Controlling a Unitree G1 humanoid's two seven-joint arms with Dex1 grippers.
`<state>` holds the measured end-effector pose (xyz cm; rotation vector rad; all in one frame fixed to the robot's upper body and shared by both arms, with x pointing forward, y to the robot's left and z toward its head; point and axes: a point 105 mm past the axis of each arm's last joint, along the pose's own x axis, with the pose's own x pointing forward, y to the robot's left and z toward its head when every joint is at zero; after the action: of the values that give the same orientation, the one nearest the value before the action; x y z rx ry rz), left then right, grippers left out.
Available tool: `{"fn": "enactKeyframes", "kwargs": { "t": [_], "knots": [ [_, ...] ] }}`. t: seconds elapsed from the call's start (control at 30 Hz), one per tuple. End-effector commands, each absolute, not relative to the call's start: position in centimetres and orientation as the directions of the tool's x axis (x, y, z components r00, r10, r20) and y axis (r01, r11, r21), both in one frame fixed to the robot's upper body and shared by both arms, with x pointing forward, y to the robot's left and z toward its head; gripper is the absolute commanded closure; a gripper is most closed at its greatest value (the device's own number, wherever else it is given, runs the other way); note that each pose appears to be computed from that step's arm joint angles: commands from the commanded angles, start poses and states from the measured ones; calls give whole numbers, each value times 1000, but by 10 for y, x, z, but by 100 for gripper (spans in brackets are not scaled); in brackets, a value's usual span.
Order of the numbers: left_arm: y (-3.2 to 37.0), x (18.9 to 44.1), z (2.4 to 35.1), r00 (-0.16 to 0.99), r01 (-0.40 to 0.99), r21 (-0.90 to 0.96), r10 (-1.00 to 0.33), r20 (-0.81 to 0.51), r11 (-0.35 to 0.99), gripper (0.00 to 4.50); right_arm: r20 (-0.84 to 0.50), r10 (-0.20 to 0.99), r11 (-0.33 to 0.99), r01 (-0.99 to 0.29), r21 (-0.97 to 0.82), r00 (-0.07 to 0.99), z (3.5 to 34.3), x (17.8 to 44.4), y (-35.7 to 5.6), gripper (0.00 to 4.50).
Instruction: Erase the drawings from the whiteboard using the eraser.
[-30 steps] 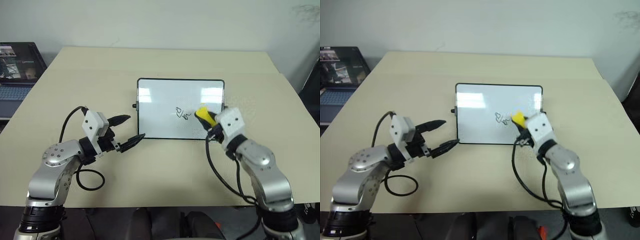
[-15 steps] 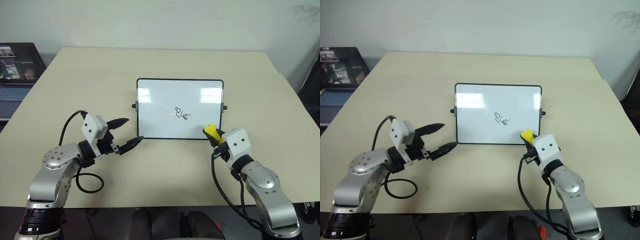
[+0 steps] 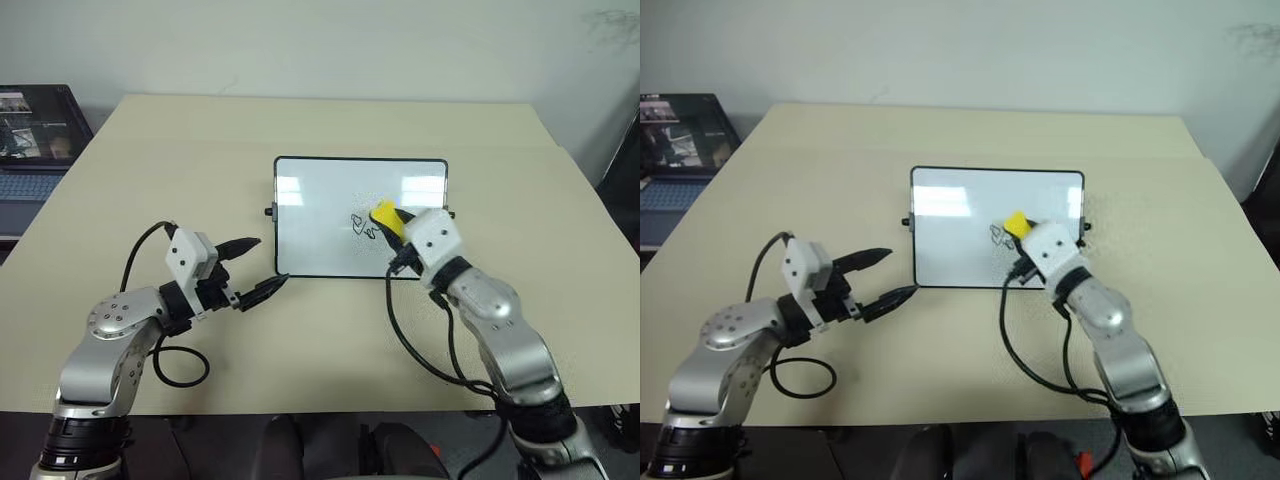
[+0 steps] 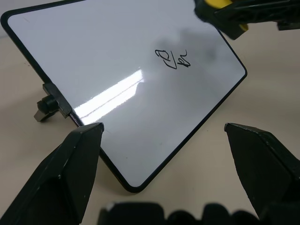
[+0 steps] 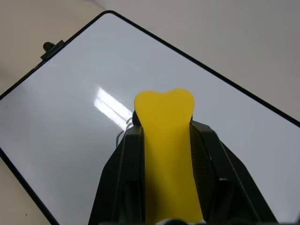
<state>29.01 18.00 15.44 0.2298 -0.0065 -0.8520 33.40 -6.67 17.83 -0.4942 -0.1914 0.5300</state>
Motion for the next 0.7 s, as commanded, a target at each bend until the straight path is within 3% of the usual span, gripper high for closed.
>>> {"fn": "enactKeyframes", "kwargs": {
  "t": [0.03, 0.47, 0.7],
  "knots": [
    [172, 286, 167, 636, 757, 238, -770, -52, 609, 0, 88, 543, 729, -417, -542, 835, 194, 347, -58, 351],
    [170, 282, 166, 627, 766, 230, -776, -61, 601, 0, 15, 536, 656, -406, -637, 844, 186, 377, -62, 351],
    [168, 283, 166, 621, 772, 225, -781, -64, 595, 0, -146, 552, 607, -515, -605, 821, 128, 374, -53, 351]
  ]
}}
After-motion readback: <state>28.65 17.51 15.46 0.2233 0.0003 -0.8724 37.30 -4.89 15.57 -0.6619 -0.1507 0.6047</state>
